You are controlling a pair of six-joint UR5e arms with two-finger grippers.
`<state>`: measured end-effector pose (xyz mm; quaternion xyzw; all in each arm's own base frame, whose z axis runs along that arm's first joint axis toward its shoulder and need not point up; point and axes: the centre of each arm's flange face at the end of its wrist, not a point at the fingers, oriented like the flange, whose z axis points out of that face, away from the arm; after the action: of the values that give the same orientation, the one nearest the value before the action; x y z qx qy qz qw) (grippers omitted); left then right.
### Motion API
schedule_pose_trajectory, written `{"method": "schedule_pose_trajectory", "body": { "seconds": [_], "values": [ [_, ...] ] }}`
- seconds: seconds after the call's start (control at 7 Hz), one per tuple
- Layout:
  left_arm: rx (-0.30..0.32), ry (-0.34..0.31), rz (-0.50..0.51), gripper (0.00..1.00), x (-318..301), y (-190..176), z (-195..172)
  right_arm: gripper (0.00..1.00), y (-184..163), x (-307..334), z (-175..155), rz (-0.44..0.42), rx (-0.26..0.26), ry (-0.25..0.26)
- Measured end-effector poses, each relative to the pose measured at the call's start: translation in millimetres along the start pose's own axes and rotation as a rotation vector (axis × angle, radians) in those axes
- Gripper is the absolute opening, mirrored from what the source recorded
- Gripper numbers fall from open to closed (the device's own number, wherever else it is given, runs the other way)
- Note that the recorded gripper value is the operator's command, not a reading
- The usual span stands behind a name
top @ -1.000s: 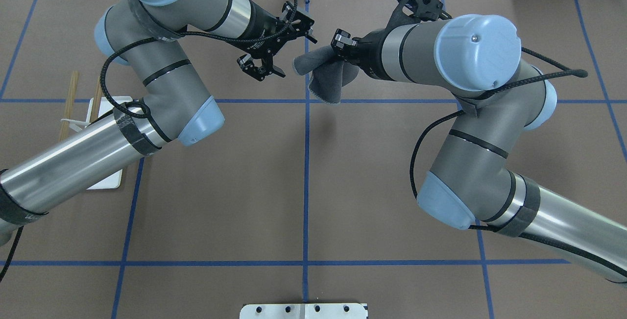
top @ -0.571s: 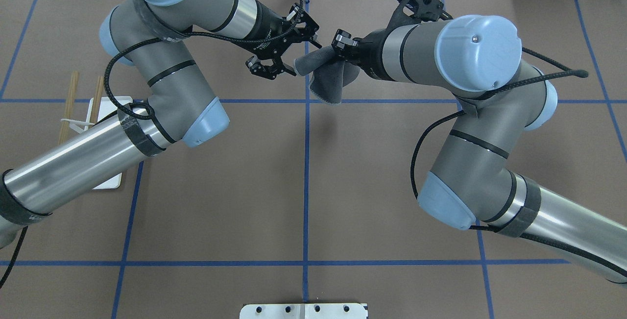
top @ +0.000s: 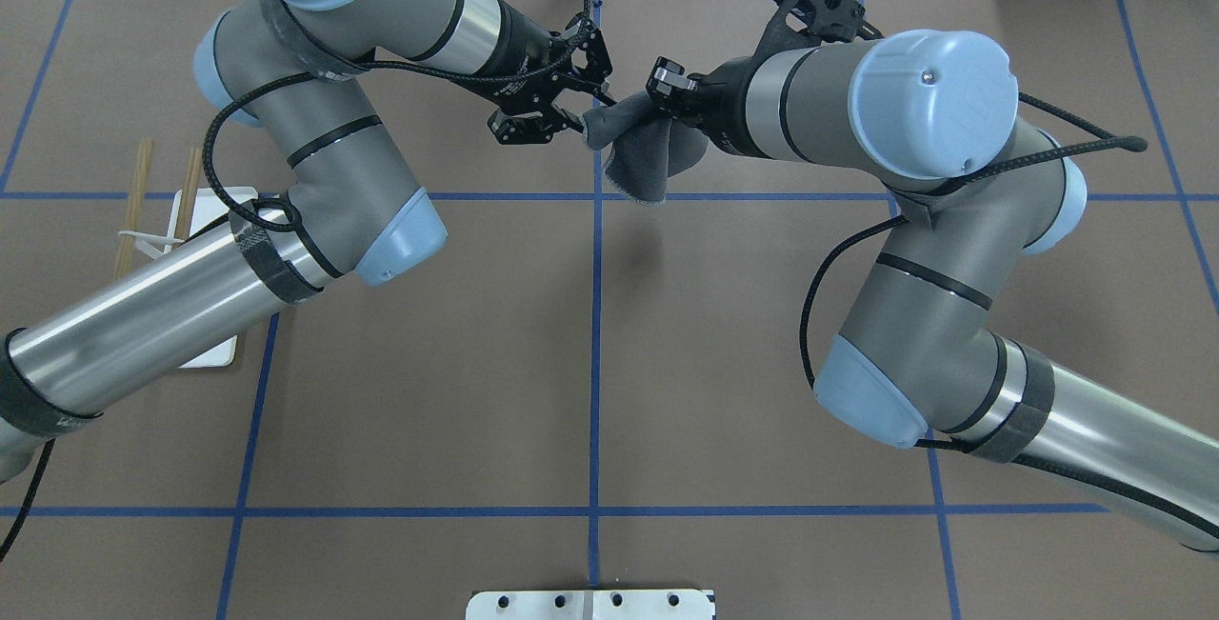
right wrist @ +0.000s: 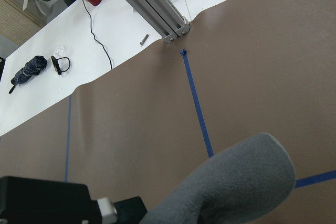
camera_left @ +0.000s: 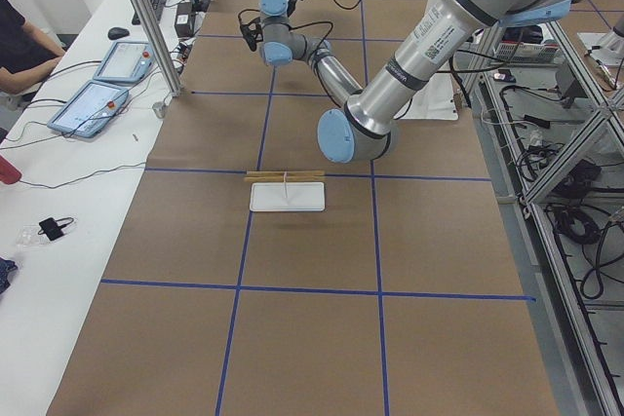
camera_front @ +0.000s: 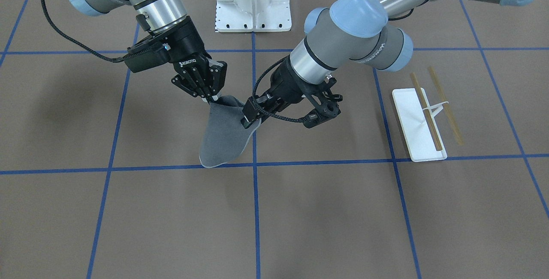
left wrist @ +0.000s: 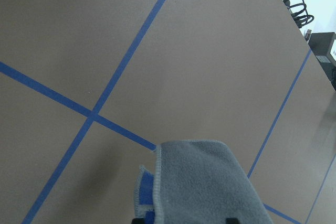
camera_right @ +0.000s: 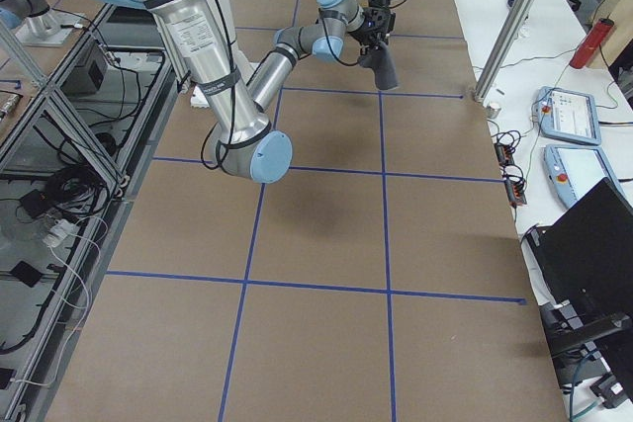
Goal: Hang towel on rack
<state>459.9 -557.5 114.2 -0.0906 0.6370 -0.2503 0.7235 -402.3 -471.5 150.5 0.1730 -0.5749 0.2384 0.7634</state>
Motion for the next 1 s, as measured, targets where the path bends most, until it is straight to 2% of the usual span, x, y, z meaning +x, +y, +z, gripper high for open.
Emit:
{"method": "schedule_pose_trajectory", "body": {
  "seconds": [0.43,0.57,1.0],
  "values": [
    [0.000,0.002,-0.041,0.00,2,0,-1,0.00,1,-1,0,-0.001,-0.001,-0.001],
    [0.001,0.003,-0.049,0.00,2,0,-2,0.99,1,1,1,-0.003,-0.002,0.001],
    [0.017,0.025,-0.050,0.00,12,-16,-25,1.00,2,15,-5,-0.027,-0.009,-0.005]
  ]
}}
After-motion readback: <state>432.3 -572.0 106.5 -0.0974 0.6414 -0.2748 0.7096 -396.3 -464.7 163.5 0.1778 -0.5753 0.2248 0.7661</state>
